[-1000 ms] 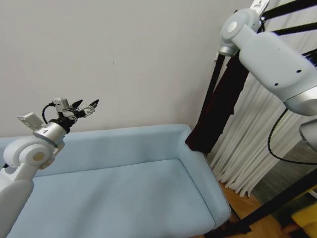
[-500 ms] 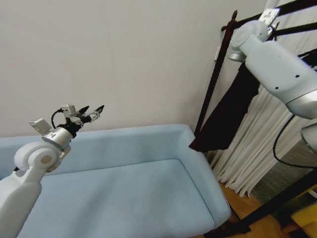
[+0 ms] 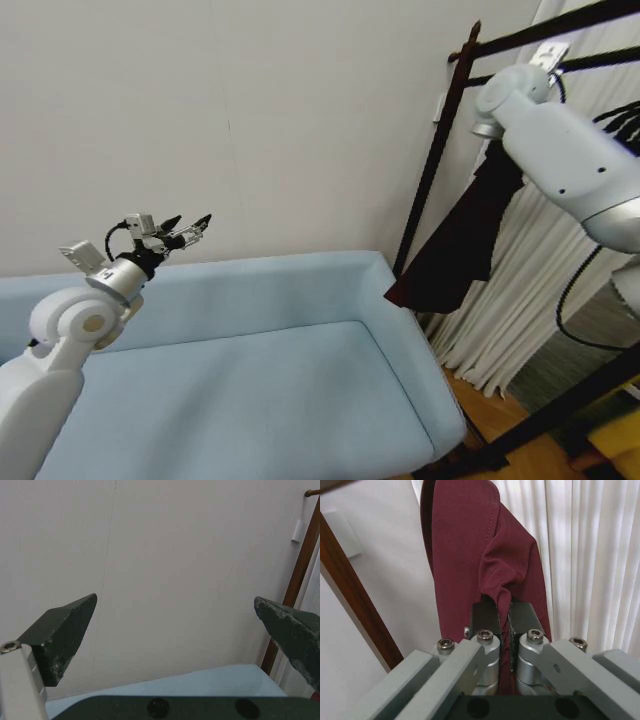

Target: Pick up the clothes from the sofa and hang them on the clothes hanger.

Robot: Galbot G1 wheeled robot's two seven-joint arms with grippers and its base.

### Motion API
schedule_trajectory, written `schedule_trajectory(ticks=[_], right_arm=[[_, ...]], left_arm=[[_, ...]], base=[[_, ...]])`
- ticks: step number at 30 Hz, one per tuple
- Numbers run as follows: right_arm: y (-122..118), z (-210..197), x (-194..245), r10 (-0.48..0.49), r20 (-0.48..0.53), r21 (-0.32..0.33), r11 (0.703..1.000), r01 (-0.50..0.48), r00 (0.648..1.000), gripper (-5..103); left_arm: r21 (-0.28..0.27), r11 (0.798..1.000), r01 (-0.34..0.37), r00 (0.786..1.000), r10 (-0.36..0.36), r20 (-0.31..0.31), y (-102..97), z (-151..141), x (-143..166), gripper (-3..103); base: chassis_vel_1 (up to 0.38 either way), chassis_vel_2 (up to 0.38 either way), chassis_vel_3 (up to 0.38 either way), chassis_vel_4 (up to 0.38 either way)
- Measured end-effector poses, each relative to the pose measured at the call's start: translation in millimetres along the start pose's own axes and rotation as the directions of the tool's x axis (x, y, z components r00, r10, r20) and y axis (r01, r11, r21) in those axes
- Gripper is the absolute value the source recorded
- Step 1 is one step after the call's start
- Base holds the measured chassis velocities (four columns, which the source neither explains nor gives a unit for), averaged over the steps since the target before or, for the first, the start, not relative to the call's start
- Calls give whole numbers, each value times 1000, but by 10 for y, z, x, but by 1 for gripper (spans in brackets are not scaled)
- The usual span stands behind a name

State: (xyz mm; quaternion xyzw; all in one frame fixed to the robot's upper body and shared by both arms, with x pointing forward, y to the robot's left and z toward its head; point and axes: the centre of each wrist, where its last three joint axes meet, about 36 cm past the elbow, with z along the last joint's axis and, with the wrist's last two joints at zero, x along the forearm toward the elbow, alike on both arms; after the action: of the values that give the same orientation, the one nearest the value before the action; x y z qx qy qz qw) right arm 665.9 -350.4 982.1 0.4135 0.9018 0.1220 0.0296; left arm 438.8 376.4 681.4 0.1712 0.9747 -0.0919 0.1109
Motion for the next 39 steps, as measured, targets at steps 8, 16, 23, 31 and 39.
schedule_trajectory(ticks=[8, 16, 23, 31, 39], right_arm=[[49, 120, 51, -4, -11, 15, 1000, 4, 1000, 2], [8, 221, 54, -10, -14, 25, 1000, 10, 1000, 2], [-101, 249, 82, -41, -11, 47, 998, 42, 999, 4], [-274, 345, 263, -115, 27, 118, 987, 111, 993, 37], [-456, 496, 578, -177, 54, 174, 971, 165, 983, 63]], left_arm=[[0, 1000, -4, 1000, 4, 1, -14, -2, 7, 100], [-13, 1000, 4, 1000, -4, 7, 19, -53, 20, 100], [-15, 1000, -2, 1000, 2, 11, -10, -63, 27, 100], [-25, 1000, 3, 1000, -2, 14, -13, -99, 47, 100], [-31, 1000, 5, 1000, -5, 11, -33, -102, 91, 100]], base=[[0, 0, 0, 0], [0, 0, 0, 0], [0, 0, 0, 0], [0, 0, 0, 0], [0, 0, 0, 0]])
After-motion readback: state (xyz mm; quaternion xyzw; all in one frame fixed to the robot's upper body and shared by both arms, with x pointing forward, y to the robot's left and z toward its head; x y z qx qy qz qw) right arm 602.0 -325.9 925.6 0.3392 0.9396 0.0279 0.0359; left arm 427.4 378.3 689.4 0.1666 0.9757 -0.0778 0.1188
